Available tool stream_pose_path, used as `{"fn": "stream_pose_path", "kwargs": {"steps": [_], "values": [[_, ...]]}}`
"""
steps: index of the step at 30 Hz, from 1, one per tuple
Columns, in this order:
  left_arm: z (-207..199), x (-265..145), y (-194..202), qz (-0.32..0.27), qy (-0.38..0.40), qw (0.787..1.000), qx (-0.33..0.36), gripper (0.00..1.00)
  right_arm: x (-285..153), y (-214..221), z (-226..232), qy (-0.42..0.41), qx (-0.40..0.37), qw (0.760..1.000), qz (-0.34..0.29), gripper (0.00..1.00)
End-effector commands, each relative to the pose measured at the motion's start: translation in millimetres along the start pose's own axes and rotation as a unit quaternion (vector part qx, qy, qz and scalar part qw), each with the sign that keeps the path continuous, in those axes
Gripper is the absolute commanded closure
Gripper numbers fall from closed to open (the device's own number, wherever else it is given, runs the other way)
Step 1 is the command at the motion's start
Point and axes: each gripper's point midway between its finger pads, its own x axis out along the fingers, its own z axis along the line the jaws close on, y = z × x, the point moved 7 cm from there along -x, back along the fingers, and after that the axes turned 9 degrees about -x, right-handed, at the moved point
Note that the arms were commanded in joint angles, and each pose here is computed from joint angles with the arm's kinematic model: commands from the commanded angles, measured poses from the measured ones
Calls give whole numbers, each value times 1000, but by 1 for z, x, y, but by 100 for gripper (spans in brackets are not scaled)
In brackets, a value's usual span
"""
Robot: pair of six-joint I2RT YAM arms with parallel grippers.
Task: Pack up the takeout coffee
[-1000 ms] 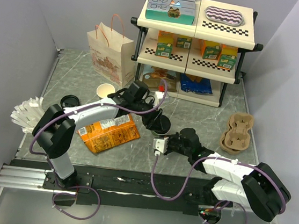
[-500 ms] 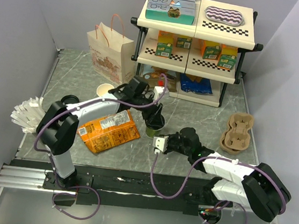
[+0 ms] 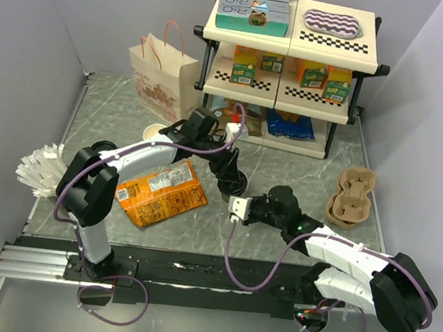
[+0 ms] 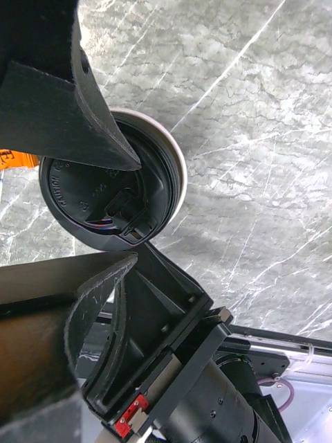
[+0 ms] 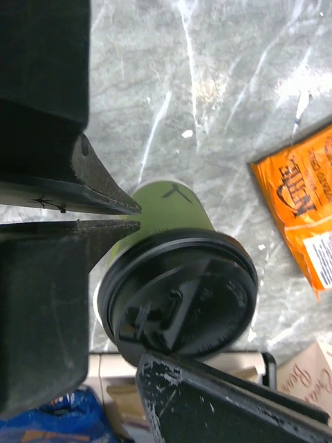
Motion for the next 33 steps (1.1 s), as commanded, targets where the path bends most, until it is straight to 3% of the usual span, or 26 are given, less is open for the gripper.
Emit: {"fn": "stream_pose_path", "kwargs": {"steps": [1,5,11,16,20,24,33], "values": [[-12,-2,-20,-19,26,999,22,43,-7,-10,-12,7,12,1000,-5,85],[-24,-12,-36,-38,30,999,22,41,-32,-17,-16,-32,64,997,-30,81],[-24,-42,-56,-84,-6,996,26,35,-63,-41,-49,-11,173,983,-61,68],[-2,-62,-38,-101,-51,993,-27,30,-47,-47,-80,7,338,940,-39,44],[11,-65,-16,-98,-65,991,-68,26,-19,-33,-94,-13,460,888,11,39],[17,-60,-6,-95,-60,989,-91,25,-8,-25,-108,-9,507,861,34,34],[25,-51,2,-89,-46,988,-120,25,5,-17,-113,-37,542,836,78,29]]}}
